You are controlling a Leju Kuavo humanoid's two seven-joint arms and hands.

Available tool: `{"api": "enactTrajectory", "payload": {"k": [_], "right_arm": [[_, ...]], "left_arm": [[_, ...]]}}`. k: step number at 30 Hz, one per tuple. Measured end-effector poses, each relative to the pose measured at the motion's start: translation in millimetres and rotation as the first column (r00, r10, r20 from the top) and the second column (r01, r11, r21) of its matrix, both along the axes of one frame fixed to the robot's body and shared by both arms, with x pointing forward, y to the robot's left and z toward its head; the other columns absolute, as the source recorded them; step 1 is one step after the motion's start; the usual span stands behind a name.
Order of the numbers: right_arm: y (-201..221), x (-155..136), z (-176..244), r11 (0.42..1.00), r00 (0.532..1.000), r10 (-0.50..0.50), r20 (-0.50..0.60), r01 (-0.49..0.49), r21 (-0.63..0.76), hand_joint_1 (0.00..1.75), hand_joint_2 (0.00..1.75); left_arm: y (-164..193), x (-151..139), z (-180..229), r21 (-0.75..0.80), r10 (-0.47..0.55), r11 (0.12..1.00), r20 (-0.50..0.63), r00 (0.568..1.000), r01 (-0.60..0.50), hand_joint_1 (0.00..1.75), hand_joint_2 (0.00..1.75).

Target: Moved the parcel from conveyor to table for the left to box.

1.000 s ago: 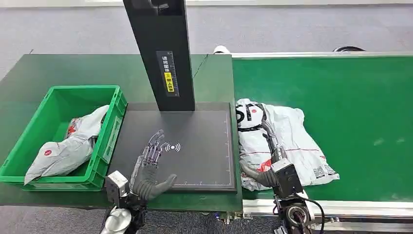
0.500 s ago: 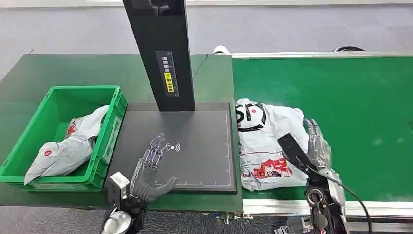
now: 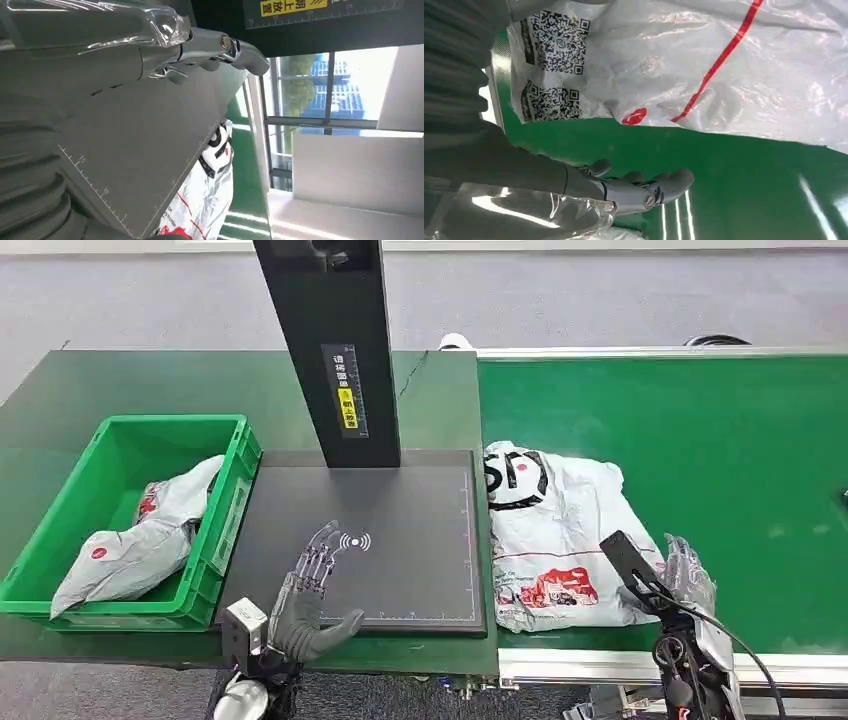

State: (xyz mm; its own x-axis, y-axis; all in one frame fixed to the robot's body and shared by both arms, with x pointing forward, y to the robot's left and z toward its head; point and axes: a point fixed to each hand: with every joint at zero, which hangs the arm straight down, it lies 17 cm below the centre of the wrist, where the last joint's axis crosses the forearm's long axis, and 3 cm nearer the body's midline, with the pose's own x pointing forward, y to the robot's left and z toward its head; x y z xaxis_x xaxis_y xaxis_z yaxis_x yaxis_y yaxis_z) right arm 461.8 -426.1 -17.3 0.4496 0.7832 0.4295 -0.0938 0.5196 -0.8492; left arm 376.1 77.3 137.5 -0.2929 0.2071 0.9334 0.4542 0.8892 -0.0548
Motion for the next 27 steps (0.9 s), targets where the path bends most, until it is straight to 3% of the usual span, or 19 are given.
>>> {"api": "enactTrajectory", "payload": {"k": [11, 18, 19, 24, 27], "right_arm": [[-2, -3, -7, 1.0, 1.0, -0.006, -0.025, 0.006, -0.002, 0.0, 1.75], [-7, -21, -39, 0.999, 0.977, -0.009, -0.214, -0.002, -0.05, 0.0, 1.75], [-3, -21, -43, 0.999, 0.973, 0.012, -0.232, -0.021, -0.034, 1.75, 1.75], [34, -17, -54, 0.983, 0.954, 0.177, -0.242, -0.159, 0.093, 1.75, 1.75], [47, -15, -55, 0.971, 0.944, 0.224, -0.243, -0.195, 0.136, 1.75, 1.75]], "left_arm": [[0, 0, -1, 0.0, 0.0, 1.0, -0.001, 1.0, 0.0, 0.0, 1.75], [0, 0, -2, 0.006, 0.01, 1.0, -0.015, 1.0, -0.01, 0.0, 1.75], [0, 0, -2, 0.006, 0.012, 1.0, -0.015, 1.0, -0.012, 0.0, 1.75], [6, -1, -6, 0.006, 0.039, 0.999, -0.022, 0.999, -0.039, 0.0, 1.75], [9, -2, -4, 0.001, 0.049, 0.999, -0.02, 0.999, -0.049, 0.0, 1.75]]}}
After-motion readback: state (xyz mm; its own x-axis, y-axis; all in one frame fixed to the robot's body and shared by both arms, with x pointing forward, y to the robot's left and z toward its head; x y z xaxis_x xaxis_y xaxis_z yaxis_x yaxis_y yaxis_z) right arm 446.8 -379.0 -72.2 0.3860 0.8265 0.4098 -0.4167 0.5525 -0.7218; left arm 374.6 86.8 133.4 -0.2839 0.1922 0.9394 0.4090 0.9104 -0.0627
